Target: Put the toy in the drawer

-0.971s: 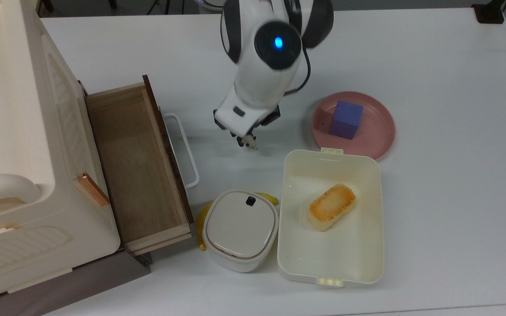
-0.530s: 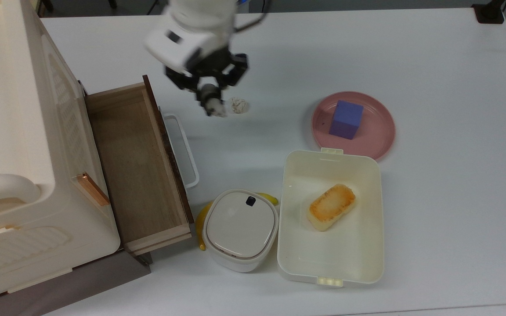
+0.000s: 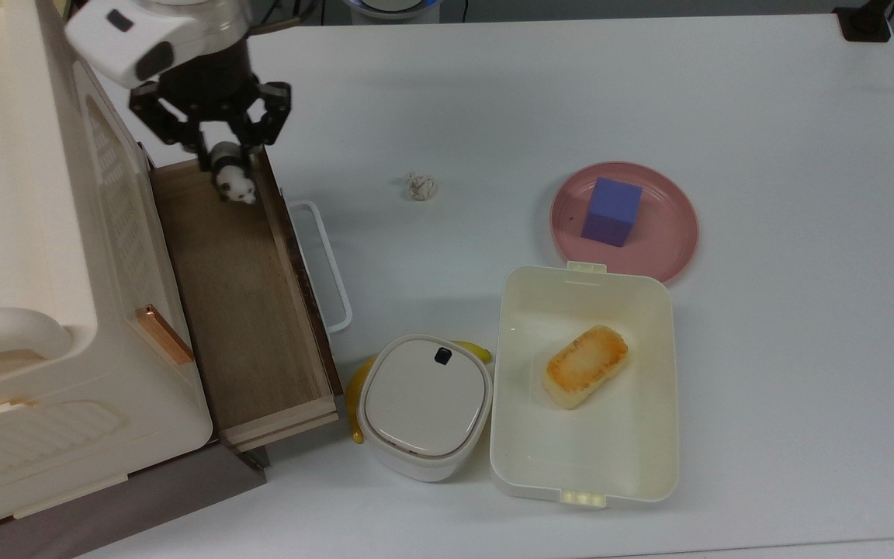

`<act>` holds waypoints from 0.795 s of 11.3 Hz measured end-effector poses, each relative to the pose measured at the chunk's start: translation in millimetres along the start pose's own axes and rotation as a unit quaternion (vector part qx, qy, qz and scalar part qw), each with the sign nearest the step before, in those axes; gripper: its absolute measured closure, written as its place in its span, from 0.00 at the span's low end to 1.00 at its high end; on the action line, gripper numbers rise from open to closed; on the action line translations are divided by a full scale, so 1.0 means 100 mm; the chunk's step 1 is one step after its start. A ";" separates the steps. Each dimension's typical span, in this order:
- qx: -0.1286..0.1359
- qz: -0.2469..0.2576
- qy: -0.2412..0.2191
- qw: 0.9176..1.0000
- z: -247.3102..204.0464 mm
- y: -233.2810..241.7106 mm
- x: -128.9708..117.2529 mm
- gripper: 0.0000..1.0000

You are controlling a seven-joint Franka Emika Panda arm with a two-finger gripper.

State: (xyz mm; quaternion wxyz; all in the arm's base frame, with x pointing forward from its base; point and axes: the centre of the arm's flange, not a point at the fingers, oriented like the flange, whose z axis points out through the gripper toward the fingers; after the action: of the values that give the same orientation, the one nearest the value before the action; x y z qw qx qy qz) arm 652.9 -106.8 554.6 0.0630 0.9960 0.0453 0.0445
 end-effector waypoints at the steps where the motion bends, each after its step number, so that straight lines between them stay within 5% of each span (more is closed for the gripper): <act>1: -0.005 0.005 0.007 1.000 0.06 0.07 0.01 0.56; 5: -0.007 0.019 0.009 1.000 0.18 0.03 0.06 0.00; 9: 0.014 0.054 -0.040 0.998 0.07 -0.21 -0.09 0.00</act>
State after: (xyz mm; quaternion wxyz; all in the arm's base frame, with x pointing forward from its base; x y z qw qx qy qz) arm 642.8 -88.2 544.2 0.0481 0.9988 -0.0108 0.0073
